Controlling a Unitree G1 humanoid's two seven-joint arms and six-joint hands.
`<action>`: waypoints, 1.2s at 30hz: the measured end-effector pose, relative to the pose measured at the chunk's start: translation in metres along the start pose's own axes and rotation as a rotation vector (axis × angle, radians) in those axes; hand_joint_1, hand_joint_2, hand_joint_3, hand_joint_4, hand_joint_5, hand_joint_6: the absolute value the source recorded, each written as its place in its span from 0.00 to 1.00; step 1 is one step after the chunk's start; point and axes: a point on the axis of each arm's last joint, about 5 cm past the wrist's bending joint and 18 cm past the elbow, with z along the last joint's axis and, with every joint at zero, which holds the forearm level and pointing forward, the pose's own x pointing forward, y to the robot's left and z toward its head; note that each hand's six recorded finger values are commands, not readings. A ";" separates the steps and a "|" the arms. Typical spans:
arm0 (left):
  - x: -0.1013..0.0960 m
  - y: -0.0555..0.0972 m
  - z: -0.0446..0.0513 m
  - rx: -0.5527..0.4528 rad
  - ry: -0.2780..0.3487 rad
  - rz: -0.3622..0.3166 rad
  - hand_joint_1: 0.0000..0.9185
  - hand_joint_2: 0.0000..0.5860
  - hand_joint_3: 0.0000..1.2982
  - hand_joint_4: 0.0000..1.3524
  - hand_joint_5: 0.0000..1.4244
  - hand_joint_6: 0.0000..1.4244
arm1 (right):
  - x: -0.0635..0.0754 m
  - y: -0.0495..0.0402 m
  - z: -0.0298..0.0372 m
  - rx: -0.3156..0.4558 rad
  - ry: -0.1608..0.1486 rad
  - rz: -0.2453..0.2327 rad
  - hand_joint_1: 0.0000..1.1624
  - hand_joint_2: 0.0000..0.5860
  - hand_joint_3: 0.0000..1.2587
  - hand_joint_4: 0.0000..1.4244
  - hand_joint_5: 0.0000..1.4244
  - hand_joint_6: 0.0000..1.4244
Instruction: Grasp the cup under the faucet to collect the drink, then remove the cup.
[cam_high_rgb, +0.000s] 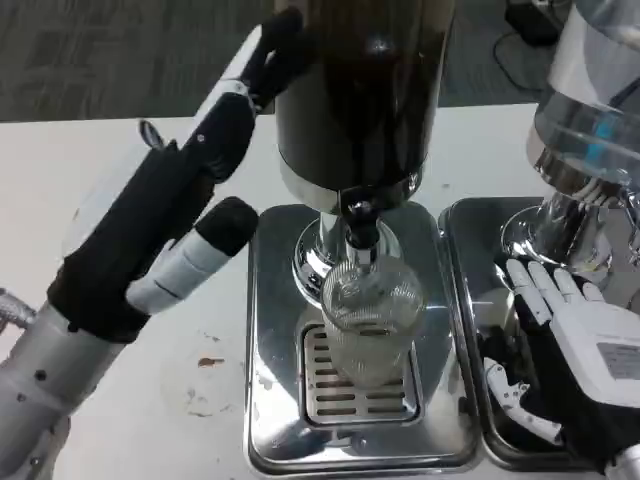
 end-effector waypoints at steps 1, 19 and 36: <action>0.004 0.000 -0.0006 -0.024 -0.010 -0.030 0.00 0.25 0.02 0.00 0.04 0.00 | 0.001 -0.0004 0.0007 0.002 0.000 -0.005 0.33 0.90 0.00 0.00 0.00 0.00; 0.003 -0.008 -0.0021 -0.157 0.018 -0.114 0.00 0.27 0.11 0.00 0.11 0.06 | 0.006 0.0009 0.0046 0.010 -0.014 -0.007 0.32 0.90 0.00 0.00 0.00 0.00; -0.005 -0.008 -0.0111 -0.170 0.128 -0.201 0.00 0.28 0.20 0.00 0.14 0.08 | 0.007 0.0017 0.0059 0.020 -0.005 -0.009 0.32 0.90 0.00 0.00 0.00 0.00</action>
